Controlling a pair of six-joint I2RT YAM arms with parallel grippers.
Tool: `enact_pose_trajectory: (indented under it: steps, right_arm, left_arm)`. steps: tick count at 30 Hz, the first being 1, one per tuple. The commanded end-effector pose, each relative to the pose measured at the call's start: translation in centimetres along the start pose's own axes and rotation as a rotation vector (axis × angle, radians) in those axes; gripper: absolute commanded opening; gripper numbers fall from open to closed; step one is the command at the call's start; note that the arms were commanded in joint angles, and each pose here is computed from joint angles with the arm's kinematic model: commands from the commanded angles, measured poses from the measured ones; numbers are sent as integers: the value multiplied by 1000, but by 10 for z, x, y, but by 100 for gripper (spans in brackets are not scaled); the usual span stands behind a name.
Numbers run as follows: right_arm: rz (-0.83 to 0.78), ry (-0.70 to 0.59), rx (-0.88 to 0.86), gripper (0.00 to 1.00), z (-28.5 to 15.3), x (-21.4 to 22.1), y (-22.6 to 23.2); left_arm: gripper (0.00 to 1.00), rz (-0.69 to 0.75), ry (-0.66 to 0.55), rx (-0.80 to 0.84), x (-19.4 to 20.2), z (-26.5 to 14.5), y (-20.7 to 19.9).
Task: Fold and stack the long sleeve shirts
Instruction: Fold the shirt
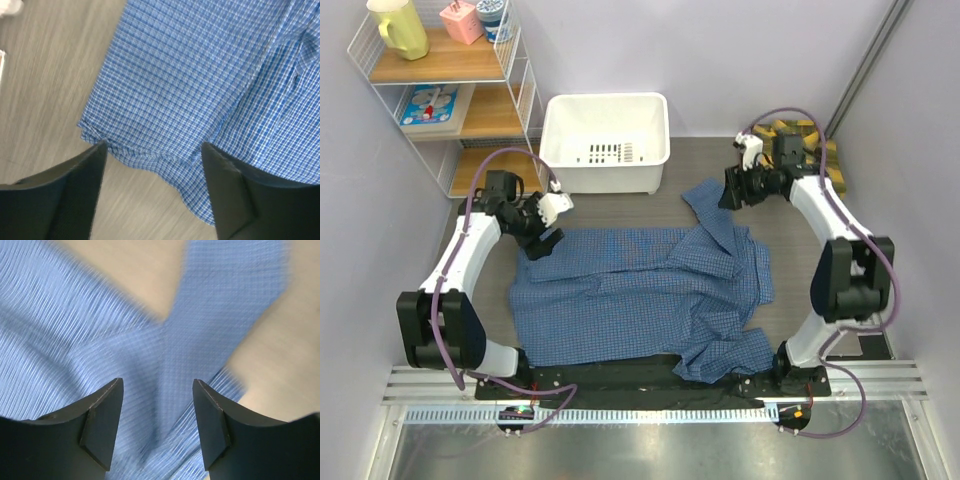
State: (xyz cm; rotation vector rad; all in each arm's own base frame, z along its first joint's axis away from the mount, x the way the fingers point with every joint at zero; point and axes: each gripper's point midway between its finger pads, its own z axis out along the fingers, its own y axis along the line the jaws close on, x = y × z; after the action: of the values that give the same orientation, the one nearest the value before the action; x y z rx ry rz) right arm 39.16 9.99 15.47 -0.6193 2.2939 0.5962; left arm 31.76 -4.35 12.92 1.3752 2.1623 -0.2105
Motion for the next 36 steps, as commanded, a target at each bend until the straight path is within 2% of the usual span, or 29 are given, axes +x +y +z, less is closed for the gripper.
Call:
enact_pose_trajectory:
  steps: [1, 2, 3, 4, 5, 7, 10, 16, 19, 24, 27, 32, 36]
  right_arm:
    - [21, -45, 139, 65, 38, -42, -62]
    - [6, -70, 154, 66, 41, -60, -71]
    - [11, -65, 159, 69, 48, -62, -77]
    - [36, -27, 161, 70, 69, -51, -89]
    - [31, -49, 173, 70, 72, -65, -95]
    - [48, -24, 165, 70, 93, -59, -105]
    - [23, -39, 163, 70, 102, -71, -104]
    - [-87, -41, 191, 66, 112, -75, -72]
    - [-146, -19, 200, 66, 121, -65, -55]
    - [-157, 57, 178, 68, 144, -40, -45]
    - [-151, 77, 159, 68, 150, -35, -41]
    - [-132, 126, 167, 67, 157, -14, -44]
    - [-142, 164, 181, 62, 163, 1, -49]
  left_arm:
    - [86, -112, -112, -40, -32, -7, 13]
    - [91, -111, -129, -62, -36, -9, 18]
    - [92, -134, -139, -71, -39, -9, 19]
    - [98, -134, -149, -85, -41, -12, 21]
    - [99, -134, -160, -102, -44, -12, 25]
    - [100, -137, -164, -108, -47, -13, 26]
    - [100, -140, -156, -122, -46, -15, 29]
    - [100, -142, -135, -154, -40, -17, 30]
    - [100, -150, -138, -170, -38, -17, 29]
    - [100, -204, -157, -242, -44, -24, 43]
    - [100, -230, -209, -352, -56, -40, 62]
    - [100, -235, -410, -601, -90, -88, 94]
    - [100, -267, -506, -589, -109, -104, 88]
